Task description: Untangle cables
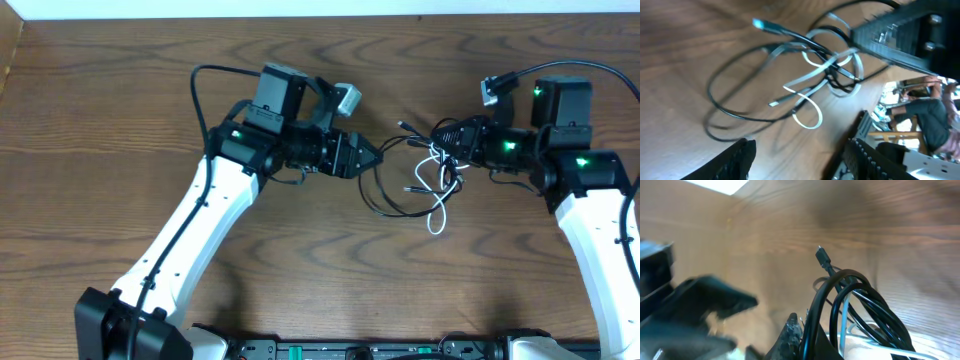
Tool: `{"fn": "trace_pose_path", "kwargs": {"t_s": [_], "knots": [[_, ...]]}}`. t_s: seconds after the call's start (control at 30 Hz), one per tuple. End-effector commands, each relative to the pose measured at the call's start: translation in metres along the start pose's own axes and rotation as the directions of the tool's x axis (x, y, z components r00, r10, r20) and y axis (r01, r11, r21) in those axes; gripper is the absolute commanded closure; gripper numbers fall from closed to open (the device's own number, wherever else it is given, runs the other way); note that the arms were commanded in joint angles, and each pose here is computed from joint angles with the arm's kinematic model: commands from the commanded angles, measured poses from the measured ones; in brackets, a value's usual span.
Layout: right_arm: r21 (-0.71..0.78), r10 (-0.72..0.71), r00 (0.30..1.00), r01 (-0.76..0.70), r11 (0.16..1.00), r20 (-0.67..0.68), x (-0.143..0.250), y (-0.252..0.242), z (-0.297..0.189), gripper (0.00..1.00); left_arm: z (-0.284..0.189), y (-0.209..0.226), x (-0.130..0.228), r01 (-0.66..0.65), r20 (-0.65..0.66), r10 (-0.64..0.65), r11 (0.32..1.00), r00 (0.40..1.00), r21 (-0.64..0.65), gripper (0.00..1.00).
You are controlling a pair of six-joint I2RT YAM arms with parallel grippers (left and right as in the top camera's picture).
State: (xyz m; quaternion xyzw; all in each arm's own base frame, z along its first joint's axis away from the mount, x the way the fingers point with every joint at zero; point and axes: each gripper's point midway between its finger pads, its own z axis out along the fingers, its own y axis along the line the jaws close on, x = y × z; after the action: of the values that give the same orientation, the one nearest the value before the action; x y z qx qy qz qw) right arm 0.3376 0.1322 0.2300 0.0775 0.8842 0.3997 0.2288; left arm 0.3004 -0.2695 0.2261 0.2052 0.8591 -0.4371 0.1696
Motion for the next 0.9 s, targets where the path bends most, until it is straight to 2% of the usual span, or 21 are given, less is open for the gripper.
{"fn": "trace_pose_path", "kwargs": {"t_s": [0.0, 0.13, 0.23, 0.33, 0.5, 0.7, 0.87], "knots": [[0.129, 0.082, 0.993, -0.092, 0.987, 0.081, -0.008, -0.015, 0.002, 0.99, 0.008, -0.015, 0.003, 0.028, -0.01, -0.029, 1.0, 1.0, -0.011, 0.38], [0.144, 0.117, 0.988, -0.132, 0.981, 0.104, -0.008, -0.013, 0.006, 0.99, 0.028, -0.014, 0.011, -0.016, -0.032, 0.013, 0.996, 0.999, -0.092, 0.38], [0.137, 0.147, 0.983, -0.162, 0.977, 0.113, -0.009, -0.012, 0.006, 0.99, 0.045, -0.029, 0.013, -0.062, -0.034, 0.06, 0.995, 0.998, -0.082, 0.38], [0.122, 0.163, 0.979, -0.178, 0.976, 0.122, -0.012, -0.01, 0.006, 0.99, 0.06, -0.048, 0.009, -0.144, 0.006, 0.145, 0.987, 0.989, -0.068, 0.38], [0.07, 0.152, 0.982, -0.16, 0.985, 0.112, -0.014, 0.001, 0.007, 0.99, 0.079, -0.059, 0.0, -0.212, 0.102, 0.23, 0.964, 0.968, -0.158, 0.38], [0.035, 0.148, 0.985, -0.151, 0.988, 0.091, -0.012, 0.008, 0.008, 0.99, 0.088, -0.043, -0.004, -0.199, 0.141, 0.248, 0.936, 0.959, -0.29, 0.38], [-0.021, 0.131, 0.989, -0.13, 0.991, 0.069, -0.012, 0.02, 0.008, 0.99, 0.108, -0.032, -0.008, -0.198, 0.146, 0.249, 0.935, 0.957, -0.294, 0.38]]}}
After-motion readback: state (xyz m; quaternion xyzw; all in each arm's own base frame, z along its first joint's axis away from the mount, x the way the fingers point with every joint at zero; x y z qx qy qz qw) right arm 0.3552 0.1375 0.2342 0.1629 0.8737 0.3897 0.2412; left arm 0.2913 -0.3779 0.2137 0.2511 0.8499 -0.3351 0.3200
